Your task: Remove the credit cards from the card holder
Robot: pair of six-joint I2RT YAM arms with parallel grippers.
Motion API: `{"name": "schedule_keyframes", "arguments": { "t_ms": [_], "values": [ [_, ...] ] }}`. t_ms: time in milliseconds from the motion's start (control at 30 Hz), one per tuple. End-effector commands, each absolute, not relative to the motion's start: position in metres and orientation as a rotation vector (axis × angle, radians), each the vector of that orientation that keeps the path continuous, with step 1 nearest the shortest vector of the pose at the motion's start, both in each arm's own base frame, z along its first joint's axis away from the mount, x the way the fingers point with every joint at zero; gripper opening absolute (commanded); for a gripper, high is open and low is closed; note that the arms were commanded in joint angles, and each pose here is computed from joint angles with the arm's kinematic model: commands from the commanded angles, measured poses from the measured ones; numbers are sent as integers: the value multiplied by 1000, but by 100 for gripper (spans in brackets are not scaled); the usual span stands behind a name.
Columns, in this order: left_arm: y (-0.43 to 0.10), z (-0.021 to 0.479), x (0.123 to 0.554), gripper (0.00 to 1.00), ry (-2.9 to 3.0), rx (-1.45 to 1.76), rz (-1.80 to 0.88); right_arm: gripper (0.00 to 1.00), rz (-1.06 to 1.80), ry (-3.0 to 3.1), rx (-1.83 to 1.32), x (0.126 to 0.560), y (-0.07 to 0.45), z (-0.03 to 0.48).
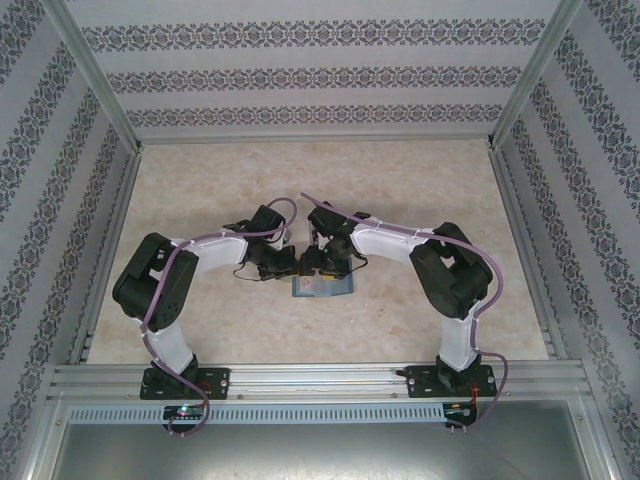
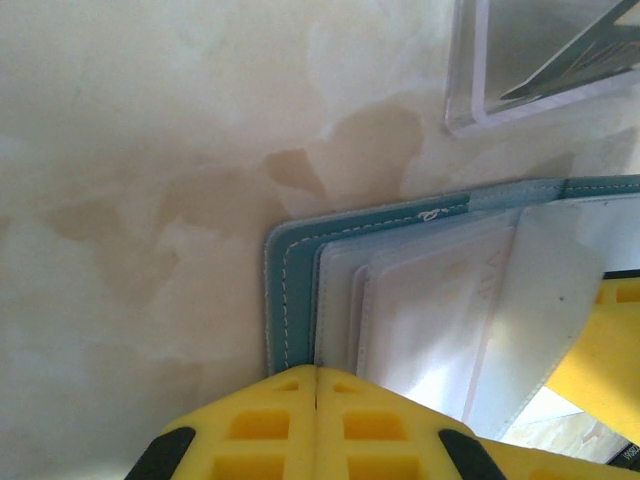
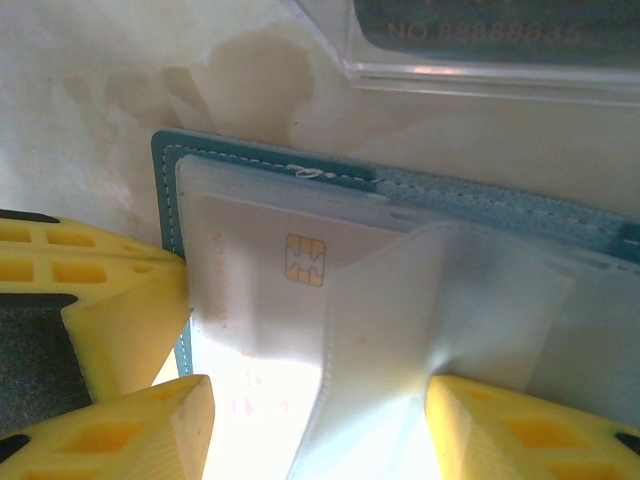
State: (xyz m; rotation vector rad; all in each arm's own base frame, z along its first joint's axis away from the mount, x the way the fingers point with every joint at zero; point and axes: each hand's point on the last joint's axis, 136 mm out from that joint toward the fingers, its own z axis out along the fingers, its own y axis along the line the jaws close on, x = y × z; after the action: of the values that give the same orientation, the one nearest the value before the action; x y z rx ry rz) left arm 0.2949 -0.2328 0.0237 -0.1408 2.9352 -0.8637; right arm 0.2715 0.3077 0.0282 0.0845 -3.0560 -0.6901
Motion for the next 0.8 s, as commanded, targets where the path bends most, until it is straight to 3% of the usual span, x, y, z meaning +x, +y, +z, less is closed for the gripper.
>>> {"name": "schedule_keyframes", "arguments": {
  "t_ms": [0, 133, 400, 767],
  "values": [
    [-228, 20, 290, 0, 2943, -157, -862, 61, -540, -3049, 88, 263, 294, 7],
    [-228, 19, 290, 0, 2942, -157, -861, 58, -507, -3055, 77, 264, 291, 1],
    [-228, 19, 289, 0, 2944, -157, -860, 39, -523, -3071, 67, 266, 290, 9],
    [-229, 21, 291, 0, 2940, -156, -864, 22, -604, -3114, 90, 268, 291, 42]
  ]
}}
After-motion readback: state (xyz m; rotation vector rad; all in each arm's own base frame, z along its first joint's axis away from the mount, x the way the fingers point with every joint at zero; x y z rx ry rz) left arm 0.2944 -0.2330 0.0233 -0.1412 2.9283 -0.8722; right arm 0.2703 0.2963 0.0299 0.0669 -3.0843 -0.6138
